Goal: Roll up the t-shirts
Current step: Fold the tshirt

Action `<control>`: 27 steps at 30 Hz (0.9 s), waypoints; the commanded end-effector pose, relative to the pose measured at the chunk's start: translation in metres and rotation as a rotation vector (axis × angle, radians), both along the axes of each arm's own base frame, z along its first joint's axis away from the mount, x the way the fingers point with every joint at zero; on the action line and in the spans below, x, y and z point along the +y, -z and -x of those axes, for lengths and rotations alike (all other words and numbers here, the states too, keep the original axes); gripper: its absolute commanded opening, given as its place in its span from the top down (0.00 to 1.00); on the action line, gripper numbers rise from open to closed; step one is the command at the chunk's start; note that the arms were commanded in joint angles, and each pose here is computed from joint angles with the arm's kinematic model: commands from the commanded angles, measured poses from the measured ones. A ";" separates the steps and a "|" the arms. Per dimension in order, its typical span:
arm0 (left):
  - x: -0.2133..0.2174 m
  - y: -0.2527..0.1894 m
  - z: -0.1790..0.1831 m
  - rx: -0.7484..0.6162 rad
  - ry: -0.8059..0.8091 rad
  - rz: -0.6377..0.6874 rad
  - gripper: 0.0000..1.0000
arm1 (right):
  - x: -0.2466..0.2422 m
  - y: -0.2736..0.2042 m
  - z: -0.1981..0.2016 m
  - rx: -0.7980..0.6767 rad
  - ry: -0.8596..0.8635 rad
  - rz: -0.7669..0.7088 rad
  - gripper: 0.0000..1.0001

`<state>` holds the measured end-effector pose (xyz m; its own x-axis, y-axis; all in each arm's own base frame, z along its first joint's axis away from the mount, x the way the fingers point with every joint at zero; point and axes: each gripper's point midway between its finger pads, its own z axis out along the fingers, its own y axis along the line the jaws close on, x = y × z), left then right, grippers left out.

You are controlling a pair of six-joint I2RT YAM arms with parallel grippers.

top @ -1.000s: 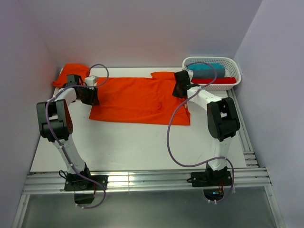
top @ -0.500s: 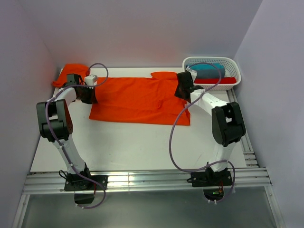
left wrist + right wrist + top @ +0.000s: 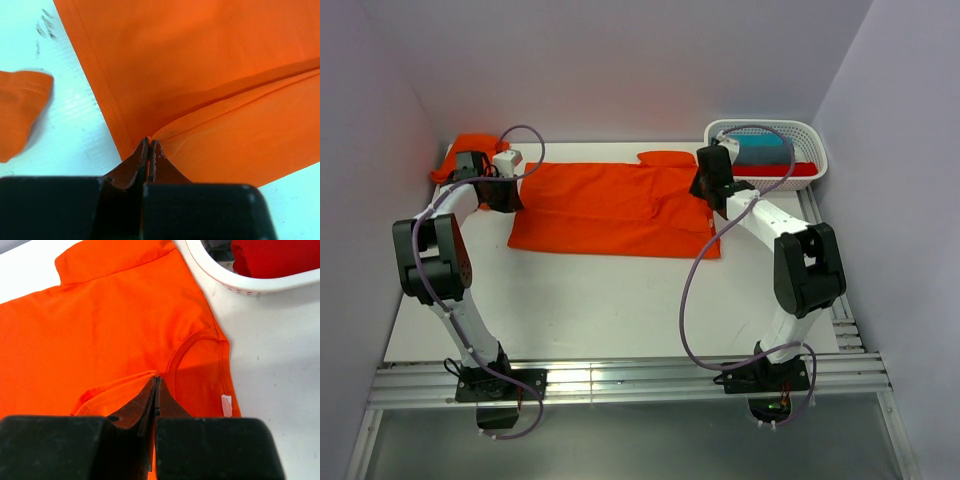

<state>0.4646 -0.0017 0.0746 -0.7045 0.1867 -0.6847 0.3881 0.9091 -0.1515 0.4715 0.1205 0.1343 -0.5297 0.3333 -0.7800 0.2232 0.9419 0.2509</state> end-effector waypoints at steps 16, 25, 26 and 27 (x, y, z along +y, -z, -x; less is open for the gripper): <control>0.026 -0.009 -0.017 -0.054 -0.105 -0.040 1.00 | 0.011 -0.010 -0.036 -0.046 -0.030 0.044 1.00; 0.024 0.003 -0.025 -0.027 -0.105 -0.013 0.87 | 0.007 0.017 -0.046 0.006 -0.005 0.084 0.92; 0.025 0.004 -0.026 -0.027 -0.110 -0.014 0.84 | 0.005 0.019 -0.049 0.008 0.004 0.094 0.89; 0.026 0.004 -0.027 -0.030 -0.115 -0.017 0.76 | 0.004 0.020 -0.050 0.011 0.007 0.101 0.82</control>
<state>0.4732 0.0184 0.0543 -0.7418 0.1282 -0.6582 0.2943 0.9442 -0.1478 0.5066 0.1273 0.0974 -0.5822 0.2686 -0.7674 0.2178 0.9609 0.1711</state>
